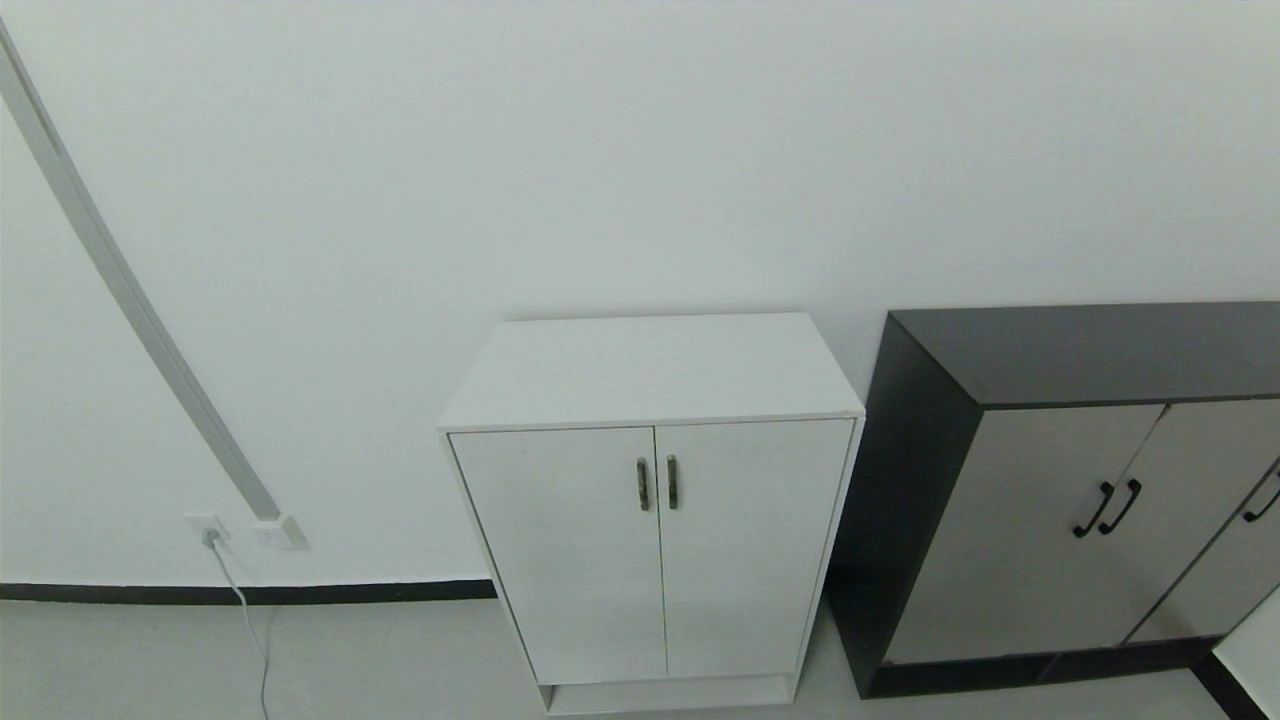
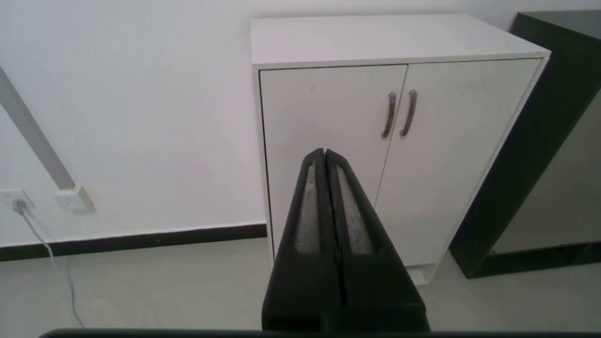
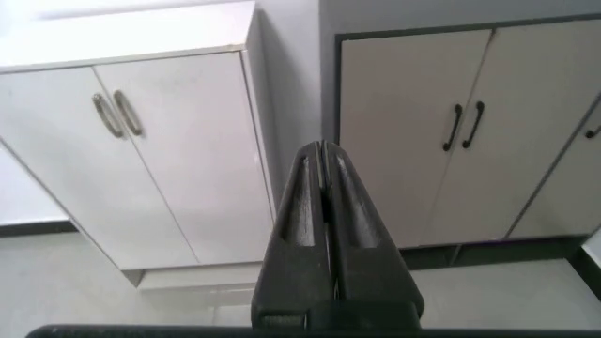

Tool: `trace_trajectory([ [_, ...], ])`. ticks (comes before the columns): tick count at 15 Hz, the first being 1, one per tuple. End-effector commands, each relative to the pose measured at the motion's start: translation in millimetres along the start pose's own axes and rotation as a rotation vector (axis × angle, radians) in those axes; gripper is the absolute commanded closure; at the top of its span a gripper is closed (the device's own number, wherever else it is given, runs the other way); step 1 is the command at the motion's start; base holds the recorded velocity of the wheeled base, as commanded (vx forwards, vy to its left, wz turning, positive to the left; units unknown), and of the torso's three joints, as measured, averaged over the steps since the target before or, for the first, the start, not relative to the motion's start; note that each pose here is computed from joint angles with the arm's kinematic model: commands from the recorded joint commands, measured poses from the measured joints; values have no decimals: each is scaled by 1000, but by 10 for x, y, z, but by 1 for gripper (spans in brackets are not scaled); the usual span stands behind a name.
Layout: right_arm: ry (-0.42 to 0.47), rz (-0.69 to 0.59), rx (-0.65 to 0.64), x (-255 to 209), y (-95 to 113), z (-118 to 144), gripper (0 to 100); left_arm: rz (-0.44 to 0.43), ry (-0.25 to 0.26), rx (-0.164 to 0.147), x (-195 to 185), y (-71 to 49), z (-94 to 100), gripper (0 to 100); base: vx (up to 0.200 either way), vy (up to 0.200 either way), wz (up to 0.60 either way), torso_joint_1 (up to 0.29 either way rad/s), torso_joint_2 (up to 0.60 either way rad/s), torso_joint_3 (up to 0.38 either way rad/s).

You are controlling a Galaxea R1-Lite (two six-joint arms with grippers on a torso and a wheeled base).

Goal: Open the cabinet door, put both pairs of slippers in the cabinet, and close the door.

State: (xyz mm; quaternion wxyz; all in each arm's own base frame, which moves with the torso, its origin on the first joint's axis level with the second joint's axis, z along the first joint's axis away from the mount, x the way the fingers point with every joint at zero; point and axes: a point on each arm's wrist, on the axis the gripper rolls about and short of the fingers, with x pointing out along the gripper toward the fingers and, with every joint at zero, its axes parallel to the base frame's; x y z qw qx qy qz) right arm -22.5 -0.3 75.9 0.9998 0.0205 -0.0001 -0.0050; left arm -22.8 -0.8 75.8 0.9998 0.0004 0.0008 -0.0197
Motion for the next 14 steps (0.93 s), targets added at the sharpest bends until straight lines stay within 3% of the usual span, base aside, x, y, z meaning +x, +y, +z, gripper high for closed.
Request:
trace_trajectory([
  [1, -5, -4, 0, -3, -1, 0, 100, -1, 1, 1, 1, 0, 0, 100, 0, 0, 0, 0, 0, 0],
  [14, -5, 1, -6, -3, 1, 0, 100, -1, 1, 1, 1, 0, 0, 100, 0, 0, 0, 0, 0, 0],
])
